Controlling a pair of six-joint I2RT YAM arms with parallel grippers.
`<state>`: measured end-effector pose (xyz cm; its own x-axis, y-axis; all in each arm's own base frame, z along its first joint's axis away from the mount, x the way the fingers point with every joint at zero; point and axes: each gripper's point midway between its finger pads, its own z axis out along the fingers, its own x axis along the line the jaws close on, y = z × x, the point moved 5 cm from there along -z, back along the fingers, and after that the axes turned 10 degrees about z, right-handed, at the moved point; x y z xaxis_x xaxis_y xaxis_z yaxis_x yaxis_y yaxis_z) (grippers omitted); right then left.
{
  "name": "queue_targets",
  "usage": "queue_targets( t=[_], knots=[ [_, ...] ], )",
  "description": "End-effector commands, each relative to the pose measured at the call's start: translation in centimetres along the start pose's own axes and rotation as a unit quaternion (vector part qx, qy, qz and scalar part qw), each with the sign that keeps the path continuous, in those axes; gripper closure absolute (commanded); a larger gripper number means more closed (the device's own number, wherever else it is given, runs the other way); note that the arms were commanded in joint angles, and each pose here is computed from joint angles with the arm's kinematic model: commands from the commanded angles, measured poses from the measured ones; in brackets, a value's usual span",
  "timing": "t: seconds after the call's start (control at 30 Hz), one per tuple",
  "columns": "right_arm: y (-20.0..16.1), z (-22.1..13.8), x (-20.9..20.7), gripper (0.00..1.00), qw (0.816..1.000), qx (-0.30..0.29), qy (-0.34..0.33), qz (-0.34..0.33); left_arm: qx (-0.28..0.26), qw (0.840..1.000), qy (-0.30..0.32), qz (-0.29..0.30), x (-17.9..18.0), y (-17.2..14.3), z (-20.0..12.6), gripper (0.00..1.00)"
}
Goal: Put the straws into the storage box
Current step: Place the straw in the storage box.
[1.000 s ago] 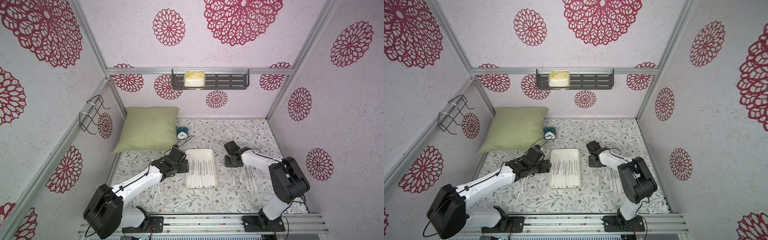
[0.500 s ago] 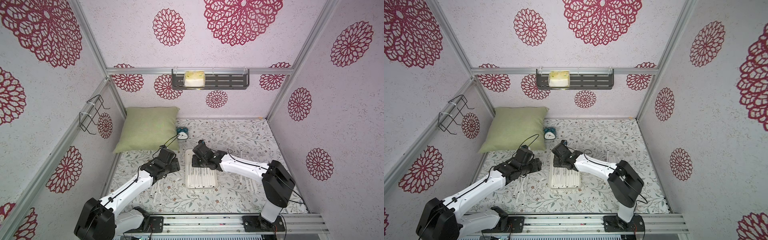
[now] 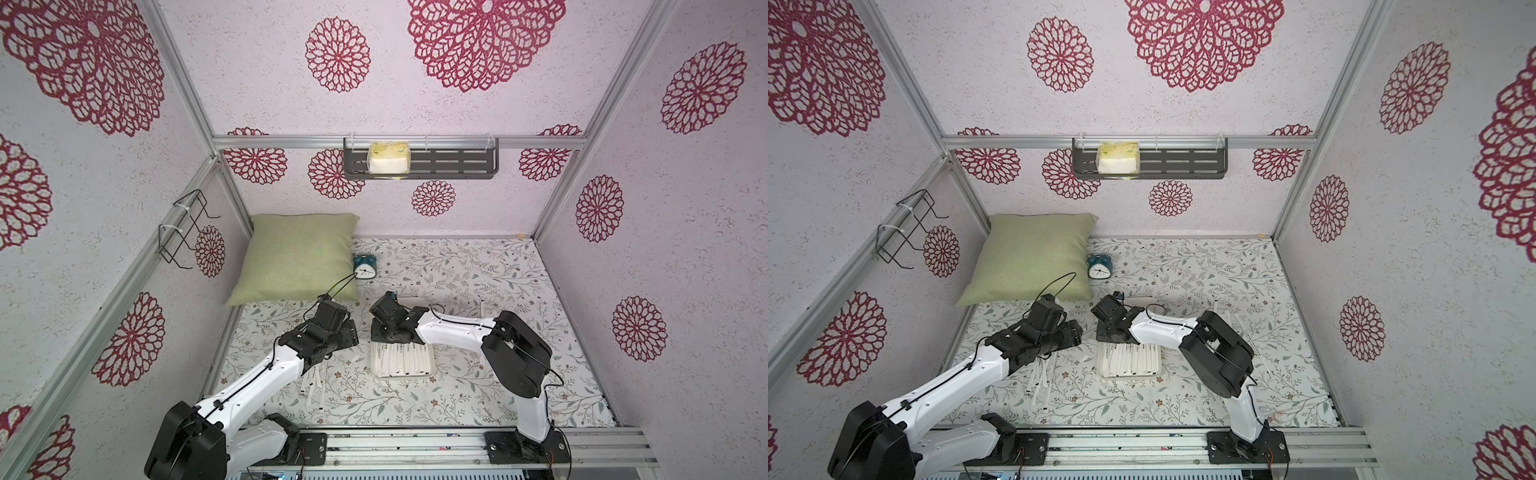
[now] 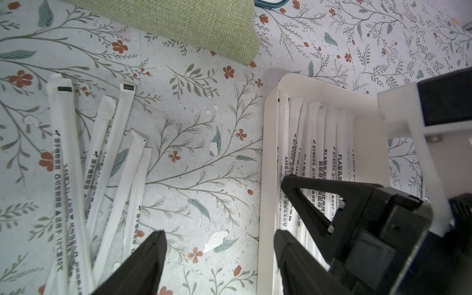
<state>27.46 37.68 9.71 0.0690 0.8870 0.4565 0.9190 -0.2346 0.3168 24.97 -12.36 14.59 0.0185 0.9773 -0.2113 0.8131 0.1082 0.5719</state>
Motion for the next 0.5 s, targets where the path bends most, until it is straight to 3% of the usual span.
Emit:
queue_targets(
  t=[0.0,0.17,0.27,0.37,0.47],
  knots=[
    [0.5,-0.1,0.7,0.86,1.000,-0.009,0.007,0.012,-0.004,1.000,-0.007,-0.002,-0.1,0.2,0.2,0.26],
    [1.4,-2.5,1.1,0.70,1.000,-0.021,0.013,0.003,-0.007,1.000,-0.008,-0.002,-0.1,0.3,0.1,0.26],
    [2.7,-5.4,0.3,0.68,0.999,-0.042,0.017,0.011,-0.009,1.000,-0.013,0.000,-0.4,0.6,0.0,0.26],
    [4.0,-7.9,-2.2,0.67,0.998,-0.062,0.000,0.019,-0.009,1.000,-0.022,0.000,-0.8,1.0,-0.1,0.27],
    [5.3,-9.6,-7.4,0.68,0.995,-0.079,-0.052,0.023,-0.006,0.999,-0.031,0.031,-2.4,1.3,-0.1,0.27]
  ],
)
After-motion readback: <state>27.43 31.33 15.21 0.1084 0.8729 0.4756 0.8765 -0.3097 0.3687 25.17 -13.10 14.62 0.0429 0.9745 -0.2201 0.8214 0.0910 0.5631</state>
